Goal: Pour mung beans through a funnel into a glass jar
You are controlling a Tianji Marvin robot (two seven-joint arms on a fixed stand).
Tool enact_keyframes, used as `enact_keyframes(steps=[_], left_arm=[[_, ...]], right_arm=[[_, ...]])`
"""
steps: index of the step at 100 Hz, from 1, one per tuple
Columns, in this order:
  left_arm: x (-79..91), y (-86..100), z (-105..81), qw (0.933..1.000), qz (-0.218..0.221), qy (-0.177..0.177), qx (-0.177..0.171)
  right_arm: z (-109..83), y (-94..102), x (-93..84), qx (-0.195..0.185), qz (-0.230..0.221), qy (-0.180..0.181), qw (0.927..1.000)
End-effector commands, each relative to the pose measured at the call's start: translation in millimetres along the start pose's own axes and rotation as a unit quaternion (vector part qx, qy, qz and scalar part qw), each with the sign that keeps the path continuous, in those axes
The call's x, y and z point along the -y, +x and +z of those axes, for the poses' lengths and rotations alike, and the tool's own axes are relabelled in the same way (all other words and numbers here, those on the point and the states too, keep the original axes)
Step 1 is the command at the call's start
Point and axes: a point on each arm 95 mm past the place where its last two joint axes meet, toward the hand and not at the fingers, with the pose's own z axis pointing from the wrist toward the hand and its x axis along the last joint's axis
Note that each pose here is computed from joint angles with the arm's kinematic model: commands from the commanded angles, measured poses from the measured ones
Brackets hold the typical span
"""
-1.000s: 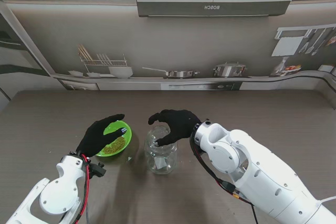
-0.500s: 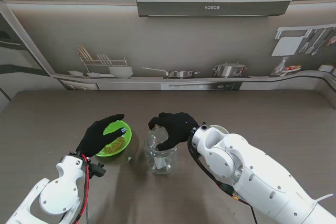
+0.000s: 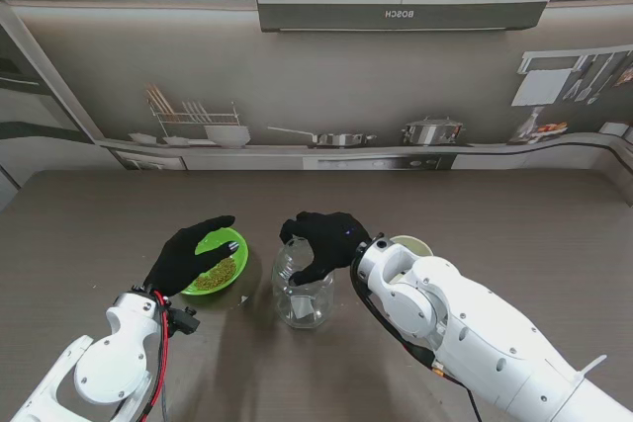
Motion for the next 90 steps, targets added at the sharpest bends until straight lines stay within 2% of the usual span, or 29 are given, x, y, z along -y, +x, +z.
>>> enact_keyframes(steps=[1, 61, 90], left_arm=[[-1.9, 1.7, -0.6, 1.0000, -0.003, -0.009, 0.000], [-1.7, 2.4, -1.2, 0.9999, -0.004, -0.011, 0.003], [-1.7, 2.0, -0.7, 0.9999, -0.003, -0.014, 0.003]], right_arm=[[-2.2, 2.7, 21.5, -0.004, 0.006, 0.031, 0.9995], [1.1, -5.5, 43.8, -0.014, 0.050, 0.034, 0.9980], [4.5, -1.9, 25.3, -0.008, 0.061, 0.004, 0.9981]])
